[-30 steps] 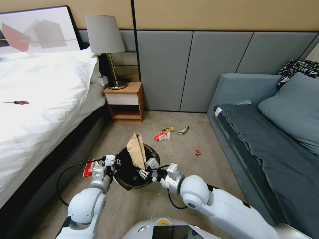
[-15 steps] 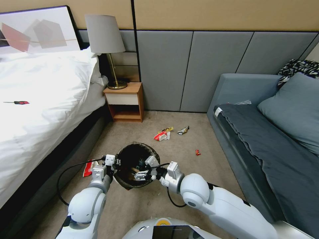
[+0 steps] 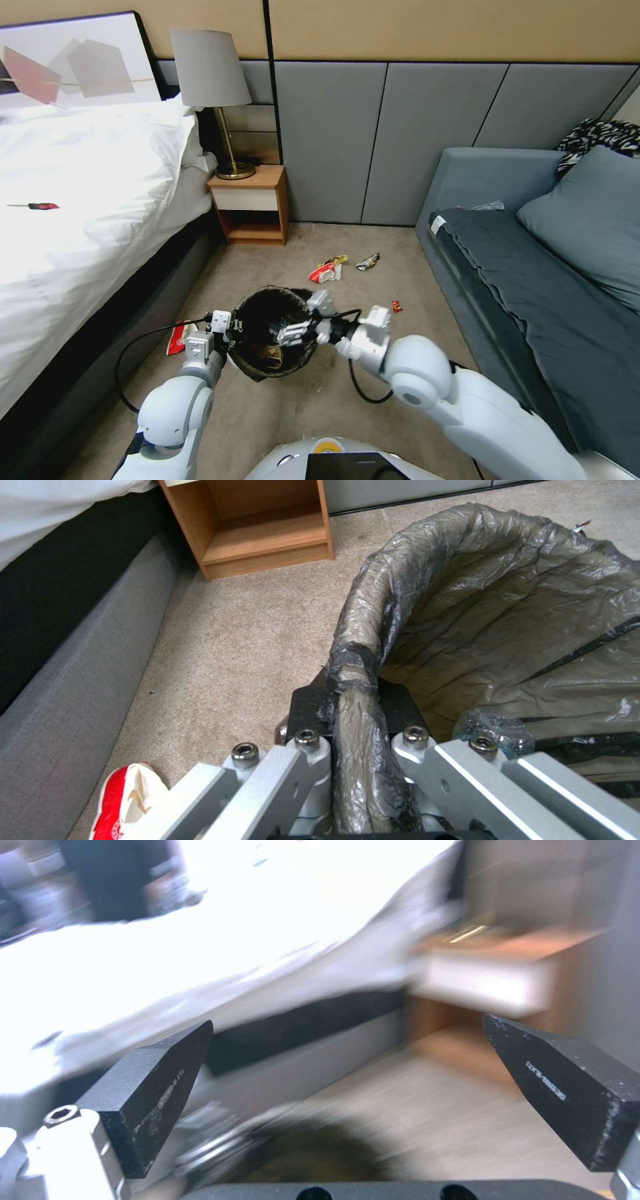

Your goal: Pick up the trash bin, then pick up the garbage from the floor and place it into the trash bin.

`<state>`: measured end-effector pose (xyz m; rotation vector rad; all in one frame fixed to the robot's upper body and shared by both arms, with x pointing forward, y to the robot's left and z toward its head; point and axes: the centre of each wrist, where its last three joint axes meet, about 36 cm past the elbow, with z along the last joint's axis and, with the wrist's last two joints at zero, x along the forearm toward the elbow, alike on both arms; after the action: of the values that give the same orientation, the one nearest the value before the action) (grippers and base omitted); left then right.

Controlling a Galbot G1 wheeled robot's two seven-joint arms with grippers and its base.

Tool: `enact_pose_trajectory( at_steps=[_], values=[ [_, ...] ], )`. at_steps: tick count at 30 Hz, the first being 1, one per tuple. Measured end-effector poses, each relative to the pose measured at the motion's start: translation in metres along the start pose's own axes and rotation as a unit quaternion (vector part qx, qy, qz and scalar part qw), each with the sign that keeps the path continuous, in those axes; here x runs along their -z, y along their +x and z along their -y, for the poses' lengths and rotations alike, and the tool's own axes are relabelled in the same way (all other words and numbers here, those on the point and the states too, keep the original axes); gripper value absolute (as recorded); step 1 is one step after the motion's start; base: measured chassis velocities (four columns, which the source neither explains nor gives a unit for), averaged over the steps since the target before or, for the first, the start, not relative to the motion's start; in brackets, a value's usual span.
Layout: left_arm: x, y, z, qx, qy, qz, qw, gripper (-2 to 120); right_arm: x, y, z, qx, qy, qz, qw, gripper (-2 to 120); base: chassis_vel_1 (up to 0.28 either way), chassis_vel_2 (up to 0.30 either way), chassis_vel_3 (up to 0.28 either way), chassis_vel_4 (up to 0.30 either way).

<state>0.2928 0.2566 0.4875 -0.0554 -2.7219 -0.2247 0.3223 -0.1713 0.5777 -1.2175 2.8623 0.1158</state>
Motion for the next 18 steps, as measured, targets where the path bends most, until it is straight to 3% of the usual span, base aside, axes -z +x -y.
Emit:
enact_pose_trajectory(
  at_steps=[6, 8, 13, 15, 17, 18],
  values=[
    [-0.001, 0.004, -0.003, 0.006, 0.003, 0.001, 1.0, 4, 0.009, 0.012, 0.02, -0.071, 0.023, 0.031, 0.997, 100, 0.0, 0.0, 0.0, 0.0],
    [0.0, 0.005, -0.004, 0.009, 0.003, 0.003, 0.9999, 4, 0.001, 0.021, 0.037, -0.131, 0.046, 0.04, 0.989, 100, 0.0, 0.0, 0.0, 0.0],
    [0.001, 0.006, -0.003, 0.01, 0.003, 0.004, 0.9999, 4, -0.013, 0.034, 0.05, -0.182, 0.063, 0.034, 0.981, 100, 0.0, 0.0, 0.0, 0.0],
    [0.001, 0.007, -0.003, 0.011, 0.004, 0.004, 0.9999, 4, -0.048, 0.06, 0.062, -0.255, 0.09, 0.021, 0.963, 100, 0.0, 0.0, 0.0, 0.0],
    [0.001, 0.007, -0.004, 0.011, 0.003, 0.004, 0.9999, 4, -0.065, 0.073, 0.061, -0.292, 0.111, 0.017, 0.95, 100, 0.0, 0.0, 0.0, 0.0],
    [0.001, 0.007, -0.004, 0.011, 0.003, 0.004, 0.9999, 4, -0.065, 0.073, 0.061, -0.292, 0.111, 0.017, 0.95, 100, 0.0, 0.0, 0.0, 0.0]
  ],
)
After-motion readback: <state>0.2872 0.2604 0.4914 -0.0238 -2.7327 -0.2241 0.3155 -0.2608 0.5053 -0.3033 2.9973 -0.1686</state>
